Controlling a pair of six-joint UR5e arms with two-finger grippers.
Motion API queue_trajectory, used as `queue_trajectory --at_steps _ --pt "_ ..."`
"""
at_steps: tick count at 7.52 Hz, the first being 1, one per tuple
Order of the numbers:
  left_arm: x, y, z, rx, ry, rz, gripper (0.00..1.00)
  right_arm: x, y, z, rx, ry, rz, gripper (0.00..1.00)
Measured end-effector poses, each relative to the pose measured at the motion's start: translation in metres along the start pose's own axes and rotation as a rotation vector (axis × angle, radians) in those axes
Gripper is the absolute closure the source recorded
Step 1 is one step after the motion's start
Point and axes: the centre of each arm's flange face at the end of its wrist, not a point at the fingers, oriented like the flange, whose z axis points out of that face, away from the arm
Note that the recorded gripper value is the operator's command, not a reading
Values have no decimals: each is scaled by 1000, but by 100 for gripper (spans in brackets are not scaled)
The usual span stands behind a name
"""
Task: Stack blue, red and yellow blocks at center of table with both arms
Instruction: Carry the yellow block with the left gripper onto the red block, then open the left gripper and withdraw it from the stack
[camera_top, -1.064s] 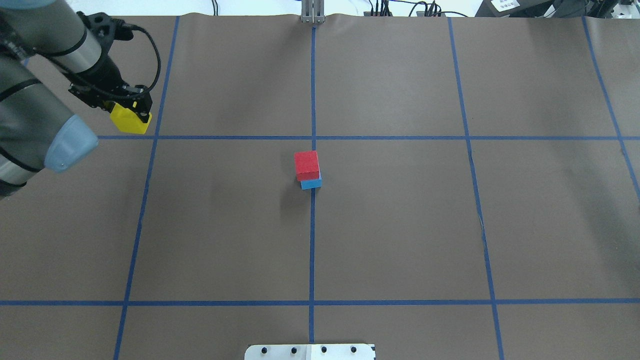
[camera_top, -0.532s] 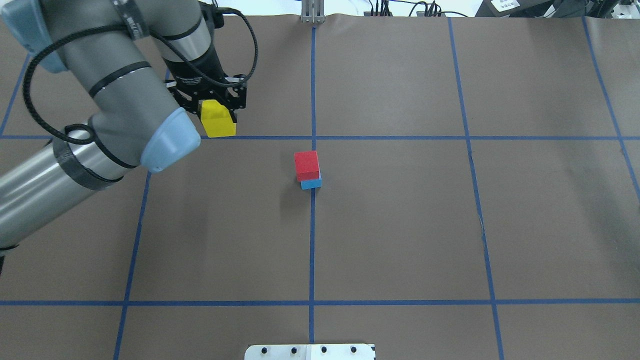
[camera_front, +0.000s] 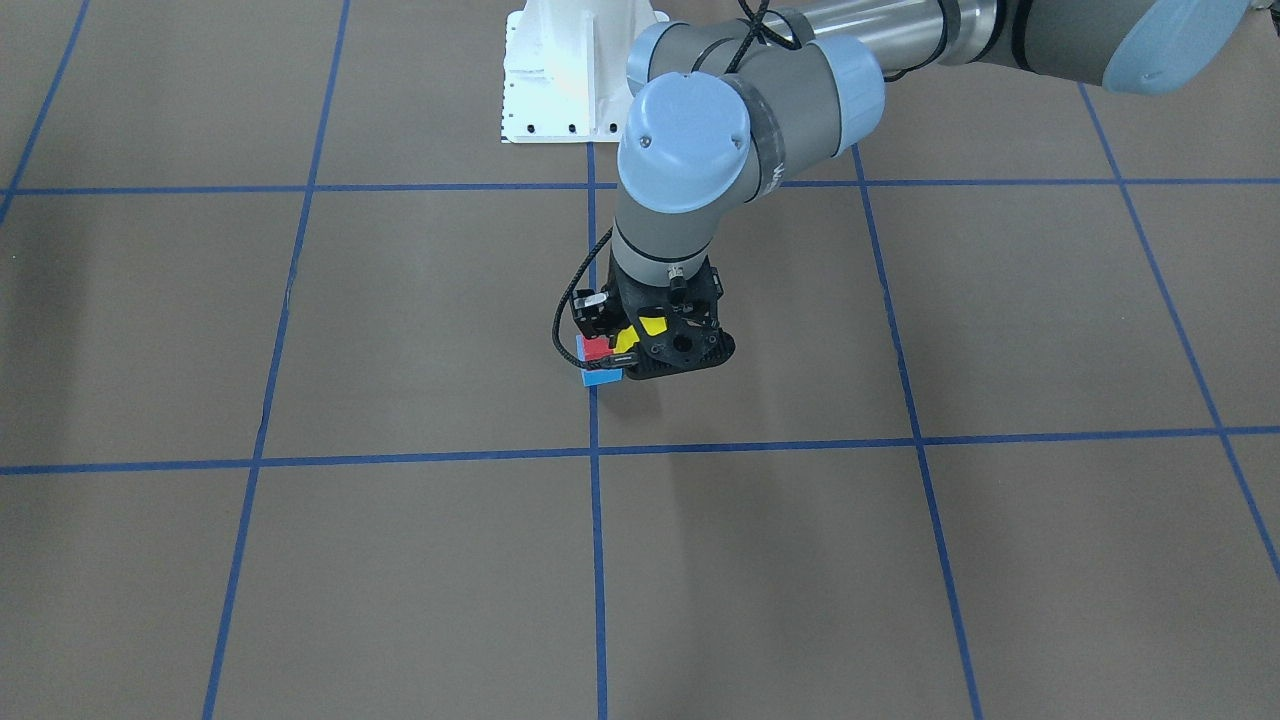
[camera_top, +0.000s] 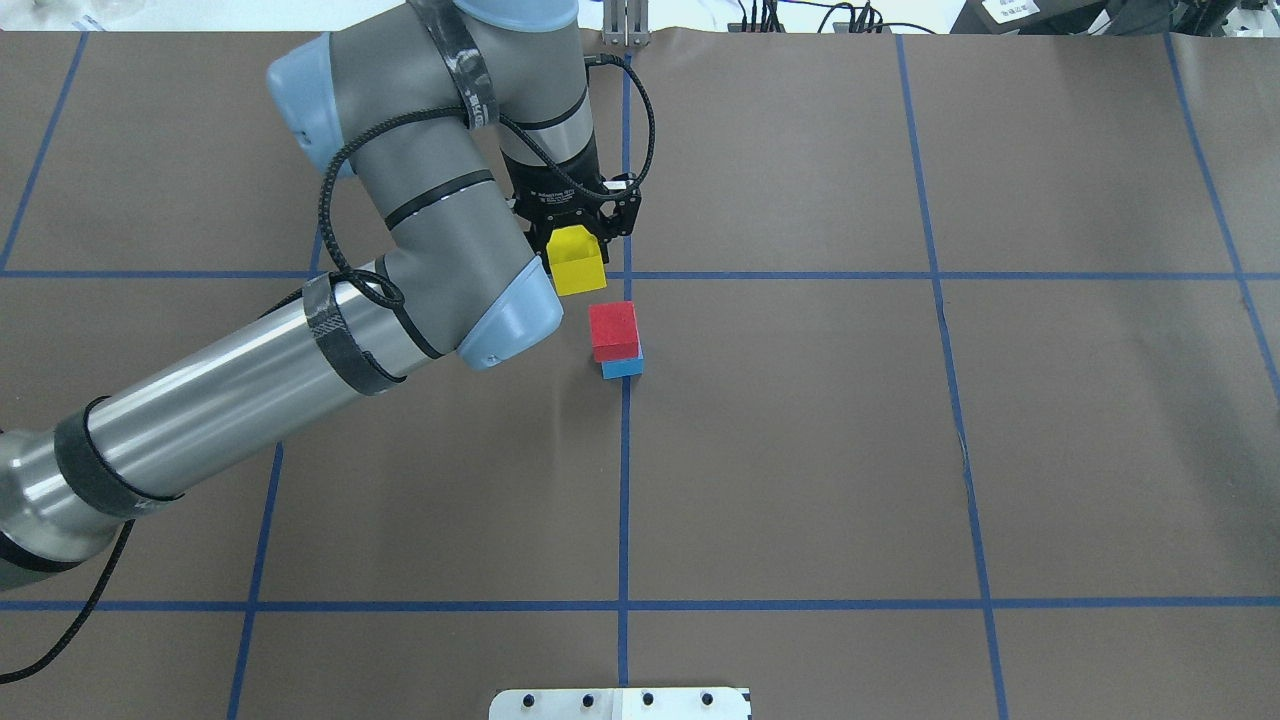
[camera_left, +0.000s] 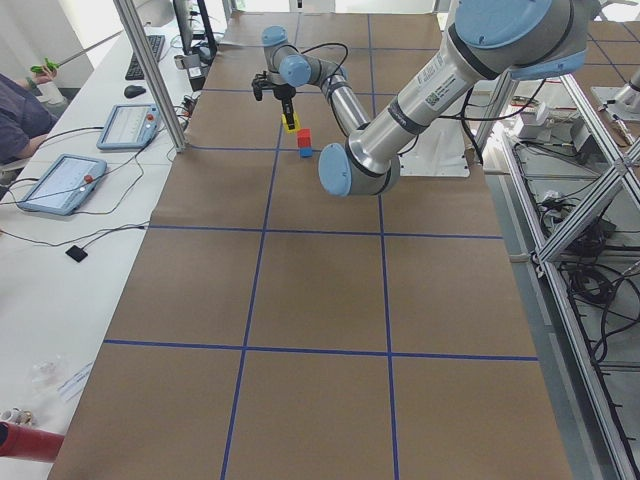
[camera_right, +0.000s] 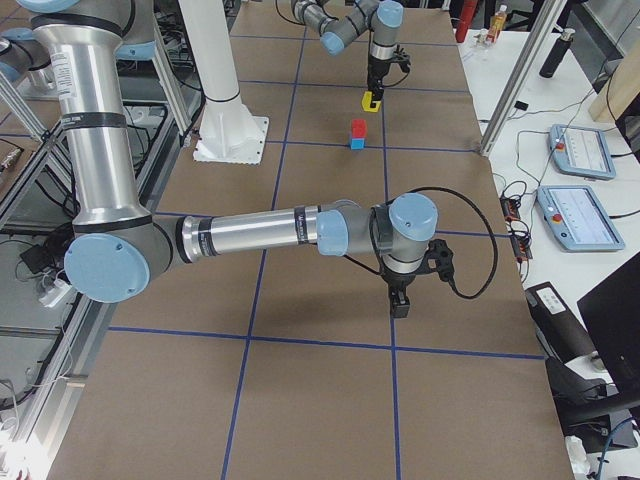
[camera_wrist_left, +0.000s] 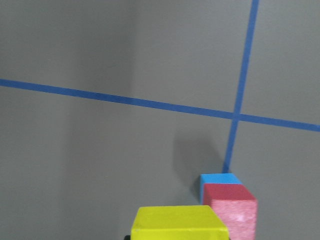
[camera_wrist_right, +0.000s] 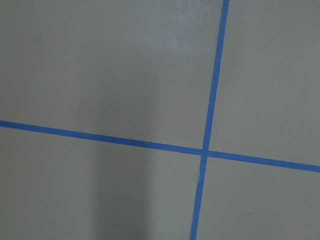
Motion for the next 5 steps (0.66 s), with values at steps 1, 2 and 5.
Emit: queue_trajectory --at_steps 1,2,5 --pt "5 4 10 -8 0 -4 100 0 0 0 1 0 -1 0" --pt "10 11 17 -17 1 -7 100 -1 0 -1 1 0 -1 0" --pt "18 28 32 -34 -2 -6 100 0 0 0 1 0 -1 0"
